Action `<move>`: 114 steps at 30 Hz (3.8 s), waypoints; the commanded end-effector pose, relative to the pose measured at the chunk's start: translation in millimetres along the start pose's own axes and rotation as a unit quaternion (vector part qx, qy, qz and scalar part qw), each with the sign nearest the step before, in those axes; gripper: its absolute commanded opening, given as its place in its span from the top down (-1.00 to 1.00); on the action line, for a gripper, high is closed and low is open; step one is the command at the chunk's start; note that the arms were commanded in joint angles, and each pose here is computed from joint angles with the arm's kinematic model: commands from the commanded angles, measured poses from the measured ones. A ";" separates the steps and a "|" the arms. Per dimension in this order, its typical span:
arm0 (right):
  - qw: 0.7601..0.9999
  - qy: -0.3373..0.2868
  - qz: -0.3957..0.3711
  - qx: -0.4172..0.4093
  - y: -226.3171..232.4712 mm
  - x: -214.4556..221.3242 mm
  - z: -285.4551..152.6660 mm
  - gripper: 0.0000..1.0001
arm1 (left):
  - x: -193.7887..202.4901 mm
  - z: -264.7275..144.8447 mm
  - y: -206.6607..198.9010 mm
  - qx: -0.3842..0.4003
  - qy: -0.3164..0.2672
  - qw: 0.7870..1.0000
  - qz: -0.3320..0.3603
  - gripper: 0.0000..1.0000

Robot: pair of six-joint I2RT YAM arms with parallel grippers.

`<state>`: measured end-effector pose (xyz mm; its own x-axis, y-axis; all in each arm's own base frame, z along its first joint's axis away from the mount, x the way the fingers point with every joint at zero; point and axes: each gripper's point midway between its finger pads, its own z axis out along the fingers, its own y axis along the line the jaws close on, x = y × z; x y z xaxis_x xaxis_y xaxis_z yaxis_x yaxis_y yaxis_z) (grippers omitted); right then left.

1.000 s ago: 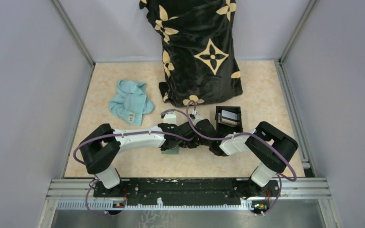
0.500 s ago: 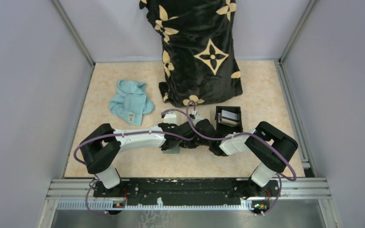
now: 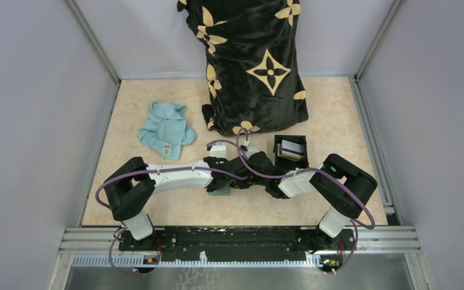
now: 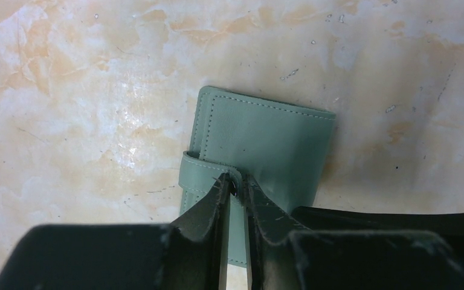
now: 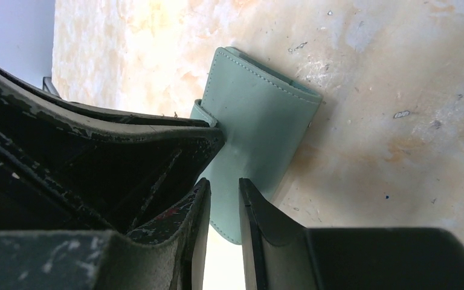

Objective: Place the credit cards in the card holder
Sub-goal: Close the card holder at the center of the board.

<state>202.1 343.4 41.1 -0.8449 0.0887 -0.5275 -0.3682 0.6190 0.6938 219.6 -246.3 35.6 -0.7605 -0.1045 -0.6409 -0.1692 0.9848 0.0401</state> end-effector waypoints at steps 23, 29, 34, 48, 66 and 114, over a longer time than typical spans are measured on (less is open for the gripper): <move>1.000 -0.019 -0.011 -0.005 2.2 -3.7 -6.6 0.59 | 2.8 -9.3 -17.8 0.009 0.000 1.000 -0.017 0.63; 0.999 -0.033 -0.016 0.015 -2.3 -10.0 -13.9 0.59 | 4.2 -8.6 -16.2 0.005 0.001 1.000 -0.016 0.63; 0.999 -0.043 -0.014 0.021 -5.5 -13.3 -17.5 0.62 | 3.6 -8.8 -14.8 0.004 -0.001 1.000 -0.016 0.63; 0.998 -0.043 -0.012 0.041 -18.2 -14.7 -18.2 0.76 | 3.9 -8.4 -15.4 0.003 -0.001 1.000 -0.016 0.63; 0.999 -0.018 -0.007 0.047 -28.2 -1.3 -9.8 0.79 | 4.0 -8.8 -23.6 0.007 0.004 1.000 -0.007 0.63; 0.999 -0.002 -0.010 0.038 -32.7 6.9 -9.3 0.80 | 1.1 -14.0 -61.6 0.002 0.006 0.999 0.038 0.61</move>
<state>221.1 303.2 21.2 -0.8384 0.1499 -0.5240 -0.2924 0.6876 0.6646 210.5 -261.0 37.3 -0.8189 0.0251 -0.5734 -0.1166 0.9709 0.2091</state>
